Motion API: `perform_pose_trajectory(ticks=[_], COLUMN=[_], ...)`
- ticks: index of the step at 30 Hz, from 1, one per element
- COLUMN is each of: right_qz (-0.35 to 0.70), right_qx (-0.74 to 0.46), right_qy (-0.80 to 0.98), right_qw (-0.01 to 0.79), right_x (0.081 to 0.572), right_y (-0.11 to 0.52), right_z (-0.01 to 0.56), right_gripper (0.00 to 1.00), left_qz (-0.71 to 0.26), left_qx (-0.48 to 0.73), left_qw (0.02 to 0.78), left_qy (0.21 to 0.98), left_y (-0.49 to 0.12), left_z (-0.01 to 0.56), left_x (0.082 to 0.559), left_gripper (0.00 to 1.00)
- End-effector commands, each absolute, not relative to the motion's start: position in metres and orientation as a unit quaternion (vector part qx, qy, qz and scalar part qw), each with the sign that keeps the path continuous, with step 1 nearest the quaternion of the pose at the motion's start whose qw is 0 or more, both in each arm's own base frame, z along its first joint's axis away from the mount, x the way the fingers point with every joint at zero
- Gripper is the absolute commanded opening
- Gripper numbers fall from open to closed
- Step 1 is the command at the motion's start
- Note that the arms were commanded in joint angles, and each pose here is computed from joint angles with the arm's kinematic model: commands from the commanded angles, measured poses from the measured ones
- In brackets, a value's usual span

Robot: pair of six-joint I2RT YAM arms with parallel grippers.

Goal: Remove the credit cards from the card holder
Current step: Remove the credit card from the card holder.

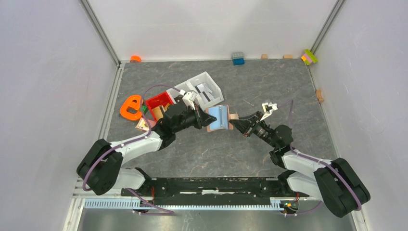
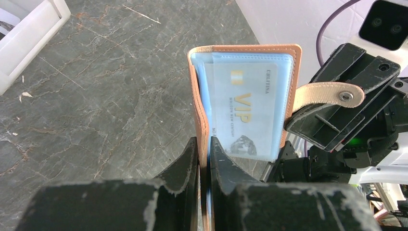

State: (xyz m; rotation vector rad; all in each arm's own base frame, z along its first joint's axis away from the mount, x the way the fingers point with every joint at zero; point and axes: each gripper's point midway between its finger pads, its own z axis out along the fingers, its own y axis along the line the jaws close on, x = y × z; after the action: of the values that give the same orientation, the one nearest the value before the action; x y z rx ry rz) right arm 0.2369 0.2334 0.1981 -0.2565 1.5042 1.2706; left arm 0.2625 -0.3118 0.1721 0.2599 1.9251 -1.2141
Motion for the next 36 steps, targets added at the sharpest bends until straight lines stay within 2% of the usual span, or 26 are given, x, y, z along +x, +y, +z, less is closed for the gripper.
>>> perform_pose_trajectory(ticks=[1, 4, 7, 10, 18, 19, 22, 28, 32, 36], right_qz=[0.554, 0.548, 0.539, 0.533, 0.528, 0.531, 0.538, 0.549, 0.566, 0.568], right_qx=[-0.127, -0.124, -0.119, -0.118, -0.117, -0.119, -0.123, -0.128, -0.131, -0.131], right_qy=[0.610, 0.623, 0.637, 0.643, 0.648, 0.645, 0.629, 0.617, 0.609, 0.611], right_qw=[0.552, 0.544, 0.538, 0.538, 0.535, 0.537, 0.548, 0.549, 0.540, 0.536], right_x=[0.230, 0.234, 0.239, 0.241, 0.242, 0.241, 0.236, 0.232, 0.228, 0.229], right_y=[0.238, 0.240, 0.240, 0.239, 0.239, 0.239, 0.238, 0.239, 0.242, 0.243], right_z=[0.212, 0.206, 0.198, 0.195, 0.193, 0.195, 0.203, 0.208, 0.211, 0.210], right_gripper=[0.07, 0.07, 0.24, 0.35, 0.38, 0.37, 0.16, 0.16, 0.00, 0.03], left_qz=[-0.497, -0.506, -0.507, -0.504, -0.500, -0.499, -0.498, -0.500, -0.502, -0.513], left_qx=[0.126, 0.132, 0.134, 0.131, 0.129, 0.128, 0.127, 0.129, 0.132, 0.141], left_qw=[0.428, 0.423, 0.423, 0.426, 0.426, 0.426, 0.426, 0.423, 0.422, 0.419], left_qy=[0.744, 0.740, 0.739, 0.740, 0.743, 0.744, 0.745, 0.745, 0.744, 0.736], left_y=[-0.319, -0.322, -0.322, -0.321, -0.320, -0.320, -0.320, -0.321, -0.321, -0.324], left_z=[0.185, 0.186, 0.187, 0.187, 0.185, 0.185, 0.184, 0.184, 0.184, 0.188], left_x=[0.263, 0.260, 0.259, 0.260, 0.261, 0.261, 0.262, 0.261, 0.260, 0.257], left_gripper=[0.02, 0.02, 0.02, 0.02, 0.02, 0.02, 0.02, 0.02, 0.02, 0.02])
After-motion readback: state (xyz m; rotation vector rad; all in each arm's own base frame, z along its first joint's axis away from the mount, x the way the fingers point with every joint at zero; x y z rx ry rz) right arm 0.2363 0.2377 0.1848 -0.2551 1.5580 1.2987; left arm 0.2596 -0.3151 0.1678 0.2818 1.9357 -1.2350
